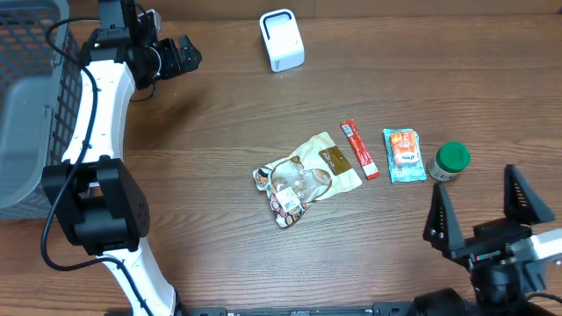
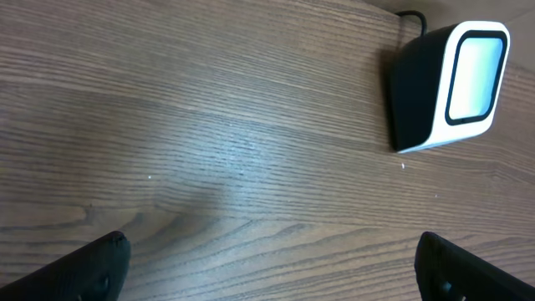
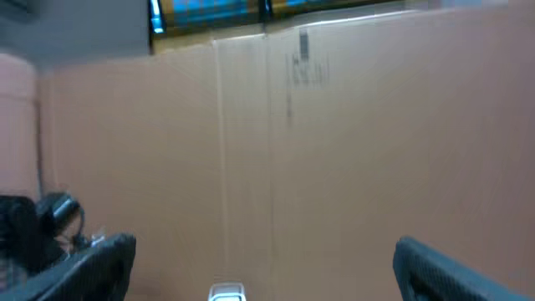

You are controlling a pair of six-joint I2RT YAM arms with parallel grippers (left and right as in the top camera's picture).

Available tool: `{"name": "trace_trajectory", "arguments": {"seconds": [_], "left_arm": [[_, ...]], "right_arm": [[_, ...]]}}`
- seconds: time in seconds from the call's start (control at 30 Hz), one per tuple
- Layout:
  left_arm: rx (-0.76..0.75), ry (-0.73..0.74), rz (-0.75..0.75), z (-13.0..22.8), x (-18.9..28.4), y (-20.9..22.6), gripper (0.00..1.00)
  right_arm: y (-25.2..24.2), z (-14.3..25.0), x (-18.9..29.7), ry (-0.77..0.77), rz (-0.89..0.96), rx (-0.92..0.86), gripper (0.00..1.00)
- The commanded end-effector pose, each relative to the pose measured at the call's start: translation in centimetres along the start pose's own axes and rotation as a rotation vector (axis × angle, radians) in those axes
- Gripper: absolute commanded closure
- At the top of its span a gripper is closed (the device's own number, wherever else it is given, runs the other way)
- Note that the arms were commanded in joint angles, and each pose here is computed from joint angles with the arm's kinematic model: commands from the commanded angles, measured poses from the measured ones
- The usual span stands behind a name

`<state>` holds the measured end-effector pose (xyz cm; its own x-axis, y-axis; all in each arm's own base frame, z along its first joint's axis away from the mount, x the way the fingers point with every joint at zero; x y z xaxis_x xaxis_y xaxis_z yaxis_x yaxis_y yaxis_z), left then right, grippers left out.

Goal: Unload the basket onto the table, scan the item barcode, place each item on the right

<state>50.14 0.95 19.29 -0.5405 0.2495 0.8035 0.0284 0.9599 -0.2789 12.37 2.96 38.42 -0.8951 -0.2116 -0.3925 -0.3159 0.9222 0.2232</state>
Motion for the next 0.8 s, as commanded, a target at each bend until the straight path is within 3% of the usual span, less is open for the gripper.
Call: {"name": "trace_trajectory", "arguments": {"seconds": [0.0,0.23,0.43,0.77], "left_arm": [[-0.01,-0.032,0.004,-0.7,1.3,-0.8,0.0],[-0.01,-0.032,0.004,-0.7,1.3,-0.8,0.0],[-0.01,-0.032,0.004,-0.7,1.3,-0.8,0.0],[-0.01,-0.032,0.004,-0.7,1.3,-0.8,0.0]], "right_arm": [[0.0,2.5,0.1,-0.059,-0.064,0.002,0.0],[-1.1,6.5,0.2,-0.146,-0.089,-0.058,0.0],[-3.2,11.0,0.1,-0.071,-0.023,-0.17,0.0],[-4.8,15.5,0.4,0.089,0.058,-0.172,0.0]]}}
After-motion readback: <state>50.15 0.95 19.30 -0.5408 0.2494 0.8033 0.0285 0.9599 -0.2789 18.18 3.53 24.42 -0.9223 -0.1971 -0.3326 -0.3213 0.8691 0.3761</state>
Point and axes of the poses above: each gripper's point midway between its finger pads, its own x axis back along the fingers, its own y axis along the line the jaws close on, z = x × y, the point moved 5 cm from there along x, back along the fingers, and after that the axes turned 11 degrees about -x, right-handed, at the moved point
